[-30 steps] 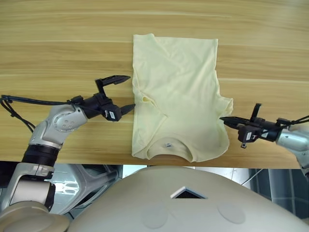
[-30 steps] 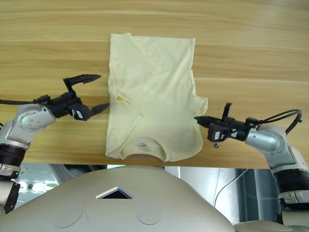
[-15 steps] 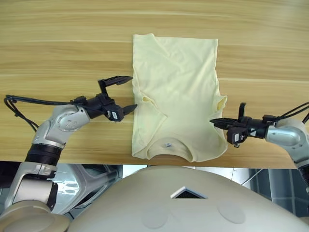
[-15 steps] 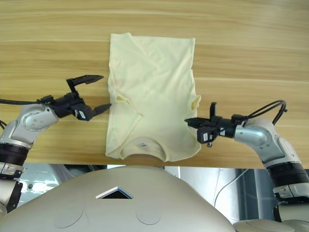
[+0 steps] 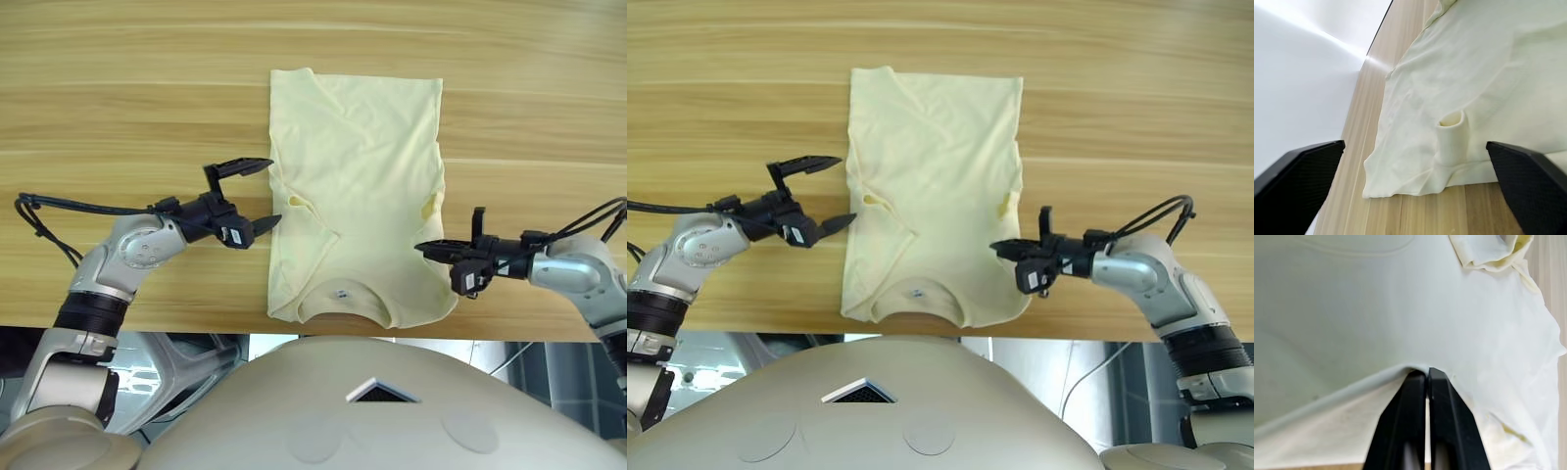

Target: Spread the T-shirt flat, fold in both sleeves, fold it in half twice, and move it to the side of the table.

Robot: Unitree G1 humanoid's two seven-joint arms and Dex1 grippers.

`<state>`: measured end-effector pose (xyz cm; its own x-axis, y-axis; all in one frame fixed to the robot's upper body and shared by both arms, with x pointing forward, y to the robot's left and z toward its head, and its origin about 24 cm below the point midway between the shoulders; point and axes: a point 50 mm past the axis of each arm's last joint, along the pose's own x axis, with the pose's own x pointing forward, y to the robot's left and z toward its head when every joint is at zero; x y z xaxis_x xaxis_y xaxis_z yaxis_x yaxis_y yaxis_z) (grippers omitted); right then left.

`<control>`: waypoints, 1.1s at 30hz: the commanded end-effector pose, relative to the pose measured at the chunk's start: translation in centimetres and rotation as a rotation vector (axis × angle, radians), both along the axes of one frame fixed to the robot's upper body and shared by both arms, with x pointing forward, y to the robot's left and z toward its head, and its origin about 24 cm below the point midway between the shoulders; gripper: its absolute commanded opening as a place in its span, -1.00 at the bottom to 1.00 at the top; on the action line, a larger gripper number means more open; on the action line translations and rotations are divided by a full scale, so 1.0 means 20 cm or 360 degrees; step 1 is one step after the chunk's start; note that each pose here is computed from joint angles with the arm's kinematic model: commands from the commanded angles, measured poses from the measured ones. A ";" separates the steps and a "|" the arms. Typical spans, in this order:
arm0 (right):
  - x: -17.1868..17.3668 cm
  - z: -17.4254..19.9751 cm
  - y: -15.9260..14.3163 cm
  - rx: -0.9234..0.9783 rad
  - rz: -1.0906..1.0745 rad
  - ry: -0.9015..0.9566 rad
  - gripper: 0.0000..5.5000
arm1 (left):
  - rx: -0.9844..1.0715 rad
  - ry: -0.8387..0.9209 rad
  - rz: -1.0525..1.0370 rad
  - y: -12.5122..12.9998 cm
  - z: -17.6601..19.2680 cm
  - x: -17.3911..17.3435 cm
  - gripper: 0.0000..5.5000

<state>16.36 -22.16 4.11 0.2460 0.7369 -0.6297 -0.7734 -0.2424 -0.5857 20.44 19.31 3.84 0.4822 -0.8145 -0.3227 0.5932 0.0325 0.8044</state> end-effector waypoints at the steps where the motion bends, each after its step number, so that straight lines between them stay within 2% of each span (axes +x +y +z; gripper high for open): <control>1: 0.02 0.01 0.04 -0.0007 0.0046 -0.0026 -0.98 | 0.0005 -0.0009 -0.0015 -0.01 0.00 0.00 0.96; 27: 0.09 0.01 0.19 0.0131 0.0077 -0.0051 -0.98 | -0.0005 0.0005 -0.0046 -0.03 -0.01 0.00 0.96; 33: 0.09 0.00 0.19 0.0136 0.0071 -0.0012 -0.64 | -0.0014 0.0046 -0.0072 -0.05 -0.01 -0.01 0.96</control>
<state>17.88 -18.35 3.85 0.2173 0.7984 -0.5615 -0.7603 -0.2223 -0.6104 20.14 18.54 3.36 0.4468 -0.8312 -0.3310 0.6158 0.0174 0.7877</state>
